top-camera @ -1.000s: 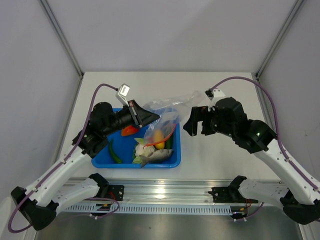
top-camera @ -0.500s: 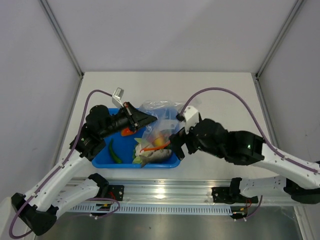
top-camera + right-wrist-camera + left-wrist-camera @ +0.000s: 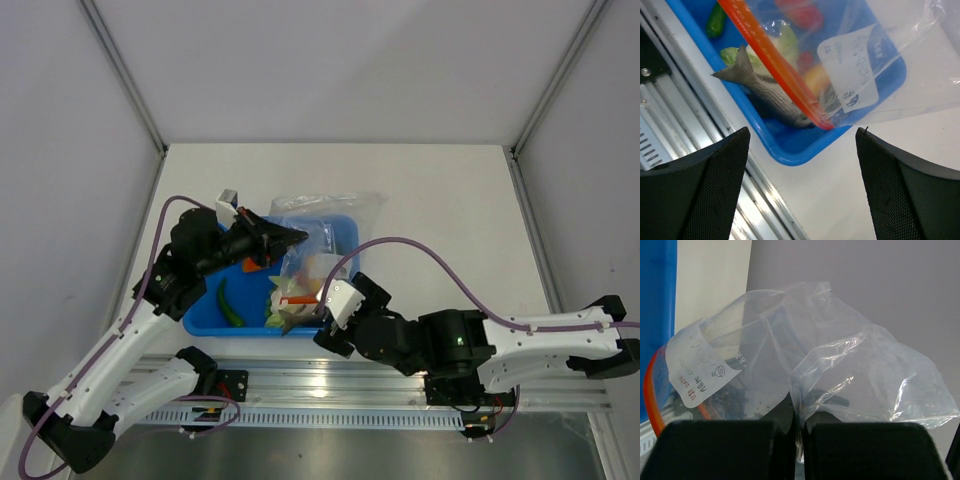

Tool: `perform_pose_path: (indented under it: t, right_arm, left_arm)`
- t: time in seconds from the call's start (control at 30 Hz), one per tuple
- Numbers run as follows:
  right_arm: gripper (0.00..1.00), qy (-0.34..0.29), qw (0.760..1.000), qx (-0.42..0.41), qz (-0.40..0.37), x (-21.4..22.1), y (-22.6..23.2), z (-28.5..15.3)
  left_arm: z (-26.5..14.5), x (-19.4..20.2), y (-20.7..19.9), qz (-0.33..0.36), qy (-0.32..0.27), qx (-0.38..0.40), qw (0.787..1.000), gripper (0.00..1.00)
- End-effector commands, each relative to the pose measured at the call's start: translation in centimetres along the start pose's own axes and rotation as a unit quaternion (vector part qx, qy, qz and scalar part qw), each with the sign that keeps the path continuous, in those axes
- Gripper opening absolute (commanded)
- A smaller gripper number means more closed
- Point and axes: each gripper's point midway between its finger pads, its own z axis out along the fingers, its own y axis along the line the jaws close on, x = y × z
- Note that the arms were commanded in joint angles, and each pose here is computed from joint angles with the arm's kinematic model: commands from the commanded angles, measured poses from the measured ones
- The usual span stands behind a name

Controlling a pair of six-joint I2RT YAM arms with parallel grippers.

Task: Place the food in the zip-top bag and seal the zipper
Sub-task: Pick up the zipper food storage bag at the center of the board.

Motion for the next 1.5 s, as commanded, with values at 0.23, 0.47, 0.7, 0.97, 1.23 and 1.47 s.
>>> perform_pose_path:
  t: [0.23,0.47,0.7,0.97,1.23,1.47]
  right_arm:
    - [0.75,-0.064,0.992,0.108,-0.028,-1.8,-1.7,2.2]
    - [0.69,-0.087,0.985,0.145,-0.041,-3.0,-1.5,3.6]
    - [0.49,-0.092,0.971,0.215,-0.048,-2.7,-3.6,4.3]
    - [0.0,-0.096,0.973,0.207,-0.02,-3.1,-4.2,3.8]
    - [0.0,-0.057,0.982,0.179,0.036,-3.1,-4.9,2.9]
    - [0.0,0.007,0.966,0.212,0.148,-1.3,-8.8,2.5]
  left_arm:
    - [-1.3,0.4,-2.1,-0.079,0.007,0.021,0.997,0.01]
    - [-1.6,0.6,-1.2,-0.098,0.009,0.016,0.995,0.01]
    - [-1.9,0.9,-0.8,-0.093,0.013,0.017,0.995,0.0]
    - [-1.7,0.7,0.1,-0.057,0.006,0.02,0.998,0.04]
    - [-2.7,-0.2,-1.3,0.165,-0.041,0.095,0.981,0.99]
    - [-4.2,-2.0,-0.3,0.323,-0.12,0.057,0.937,0.99]
